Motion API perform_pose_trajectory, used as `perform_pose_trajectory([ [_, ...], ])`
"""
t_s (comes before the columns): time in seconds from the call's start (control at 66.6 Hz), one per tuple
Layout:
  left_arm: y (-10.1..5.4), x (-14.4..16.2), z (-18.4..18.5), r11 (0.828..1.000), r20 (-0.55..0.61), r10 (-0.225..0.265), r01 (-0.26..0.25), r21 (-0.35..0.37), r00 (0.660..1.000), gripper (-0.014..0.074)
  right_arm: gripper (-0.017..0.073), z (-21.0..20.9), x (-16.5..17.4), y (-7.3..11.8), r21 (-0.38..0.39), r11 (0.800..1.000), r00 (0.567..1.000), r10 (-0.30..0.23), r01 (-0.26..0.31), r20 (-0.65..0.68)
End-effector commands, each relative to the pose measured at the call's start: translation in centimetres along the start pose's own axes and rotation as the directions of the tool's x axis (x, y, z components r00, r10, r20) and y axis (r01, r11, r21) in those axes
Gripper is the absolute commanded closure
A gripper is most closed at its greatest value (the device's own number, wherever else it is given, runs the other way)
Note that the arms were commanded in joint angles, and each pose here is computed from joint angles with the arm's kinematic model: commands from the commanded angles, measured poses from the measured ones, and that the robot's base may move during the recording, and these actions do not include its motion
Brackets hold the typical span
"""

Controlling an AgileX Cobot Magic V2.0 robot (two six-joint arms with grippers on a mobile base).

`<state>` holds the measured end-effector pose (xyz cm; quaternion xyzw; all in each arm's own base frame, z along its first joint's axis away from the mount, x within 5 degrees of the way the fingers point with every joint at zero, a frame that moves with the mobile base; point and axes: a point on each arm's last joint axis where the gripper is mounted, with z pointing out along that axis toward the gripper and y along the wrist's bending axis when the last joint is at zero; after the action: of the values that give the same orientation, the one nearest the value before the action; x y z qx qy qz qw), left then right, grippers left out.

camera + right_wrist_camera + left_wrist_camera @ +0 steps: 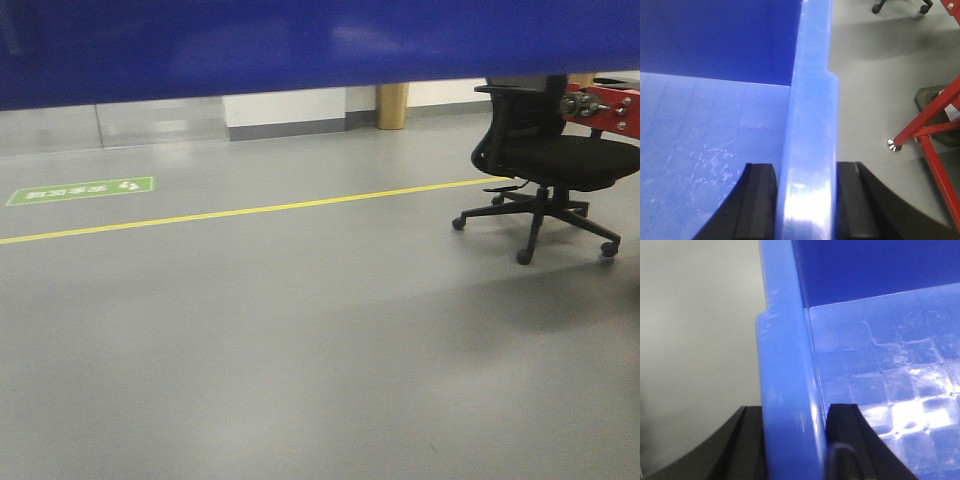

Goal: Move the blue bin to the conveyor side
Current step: 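Hold the bin with both grippers while driving away from the rack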

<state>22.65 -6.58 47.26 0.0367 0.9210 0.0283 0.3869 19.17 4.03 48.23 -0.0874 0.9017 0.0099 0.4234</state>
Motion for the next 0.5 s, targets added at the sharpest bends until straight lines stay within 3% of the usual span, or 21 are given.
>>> perform_pose_trajectory([
  [0.0,0.01,-0.69,-0.99,1.000,0.101,0.017,-0.019,0.020,0.995,0.0610,0.0634,-1.37,-1.05,-0.14,0.001,1.000,0.989,-0.012,0.013,0.148],
  [0.48,0.00,-0.69,-0.99,1.000,0.101,0.017,-0.019,0.021,0.995,0.0610,0.0634,-1.37,-1.05,-0.14,0.001,1.000,0.989,-0.012,0.013,0.148],
])
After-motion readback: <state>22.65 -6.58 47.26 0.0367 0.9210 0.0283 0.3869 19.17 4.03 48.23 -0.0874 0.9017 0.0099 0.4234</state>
